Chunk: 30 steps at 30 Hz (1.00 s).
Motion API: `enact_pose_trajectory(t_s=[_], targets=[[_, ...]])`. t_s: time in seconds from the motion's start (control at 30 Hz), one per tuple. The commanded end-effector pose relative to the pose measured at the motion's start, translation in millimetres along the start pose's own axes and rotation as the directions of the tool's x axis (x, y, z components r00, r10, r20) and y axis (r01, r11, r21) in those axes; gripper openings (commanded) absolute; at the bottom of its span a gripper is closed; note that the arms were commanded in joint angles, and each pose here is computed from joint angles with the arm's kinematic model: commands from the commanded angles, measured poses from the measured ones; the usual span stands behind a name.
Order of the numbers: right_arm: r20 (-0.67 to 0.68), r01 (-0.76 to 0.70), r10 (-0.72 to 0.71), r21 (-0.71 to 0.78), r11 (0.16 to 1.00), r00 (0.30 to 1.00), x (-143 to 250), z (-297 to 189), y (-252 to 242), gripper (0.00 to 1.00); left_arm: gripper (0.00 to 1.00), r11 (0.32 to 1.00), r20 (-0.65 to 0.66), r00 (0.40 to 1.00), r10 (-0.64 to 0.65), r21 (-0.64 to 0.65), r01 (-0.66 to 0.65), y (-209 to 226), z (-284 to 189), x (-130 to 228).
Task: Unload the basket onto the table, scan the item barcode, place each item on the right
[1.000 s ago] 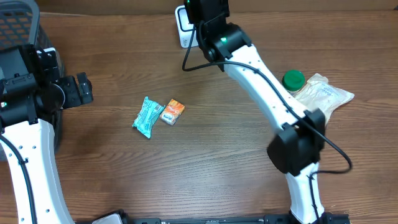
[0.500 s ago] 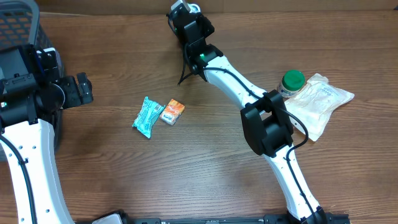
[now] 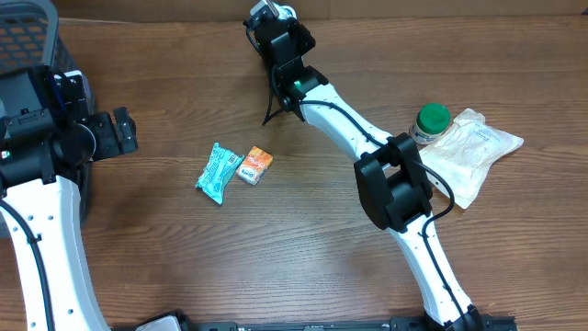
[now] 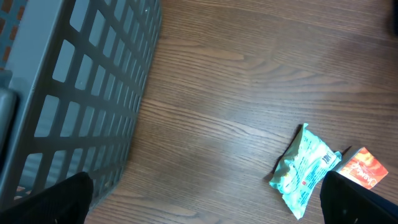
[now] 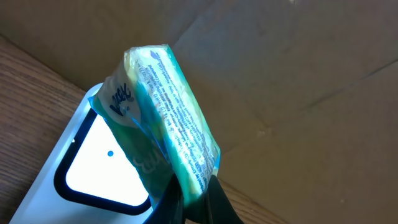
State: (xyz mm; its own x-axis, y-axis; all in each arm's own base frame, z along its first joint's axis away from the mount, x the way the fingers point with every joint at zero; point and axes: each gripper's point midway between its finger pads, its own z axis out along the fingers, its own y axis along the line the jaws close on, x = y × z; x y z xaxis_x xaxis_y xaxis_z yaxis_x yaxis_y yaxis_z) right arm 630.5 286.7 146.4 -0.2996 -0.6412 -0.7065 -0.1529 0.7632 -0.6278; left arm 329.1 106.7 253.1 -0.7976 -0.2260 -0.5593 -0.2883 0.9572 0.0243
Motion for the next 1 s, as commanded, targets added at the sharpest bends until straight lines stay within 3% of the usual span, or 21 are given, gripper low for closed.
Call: enact_pose_trajectory(t_s=[0.0, 0.17, 0.33, 0.47, 0.53, 0.63, 0.73, 0.87, 0.97], targets=[[0.019, -0.016, 0.015, 0.024, 1.0, 1.0, -14, -8, -10, 0.04, 1.0, 1.0, 0.006, 1.0, 0.016, 0.012, -0.016, -3, 0, -2], [0.005, 0.0, 0.0, 0.002, 1.0, 1.0, -23, -24, -14, 0.04, 1.0, 1.0, 0.006, 1.0, 0.016, 0.012, -0.016, -4, 0, -2], [0.016, -0.175, 0.175, -0.035, 0.984, 0.984, -54, -61, -47, 0.04, 0.99, 1.0, 0.006, 1.0, 0.017, 0.012, -0.017, -4, 0, -2], [-0.019, -0.306, 0.311, -0.233, 0.923, 0.95, -78, -113, -62, 0.04, 1.0, 1.0, 0.006, 1.0, 0.016, 0.012, -0.016, -4, 0, -2], [-0.094, -0.399, 0.391, -0.344, 0.85, 0.915, -81, -145, -69, 0.04, 0.99, 1.0, 0.006, 1.0, 0.016, 0.012, -0.016, -4, 0, -2], [-0.264, -0.549, 0.482, -0.434, 0.714, 0.836, -71, -191, -81, 0.04, 0.99, 1.0, 0.006, 1.0, 0.016, 0.012, -0.016, -4, 0, -2], [-0.426, -0.662, 0.511, -0.406, 0.63, 0.747, -46, -225, -102, 0.04, 1.0, 1.0, 0.006, 1.0, 0.016, 0.012, -0.016, -4, 0, -2], [-0.606, -0.767, 0.528, -0.23, 0.599, 0.594, 12, -247, -141, 0.04, 0.99, 1.0, 0.006, 1.0, 0.016, 0.012, -0.016, -4, 0, -2], [-0.709, -0.829, 0.58, -0.011, 0.559, 0.401, 64, -247, -166, 0.04, 0.99, 1.0, 0.006, 1.0, 0.016, 0.012, -0.016, -4, 0, -2]])
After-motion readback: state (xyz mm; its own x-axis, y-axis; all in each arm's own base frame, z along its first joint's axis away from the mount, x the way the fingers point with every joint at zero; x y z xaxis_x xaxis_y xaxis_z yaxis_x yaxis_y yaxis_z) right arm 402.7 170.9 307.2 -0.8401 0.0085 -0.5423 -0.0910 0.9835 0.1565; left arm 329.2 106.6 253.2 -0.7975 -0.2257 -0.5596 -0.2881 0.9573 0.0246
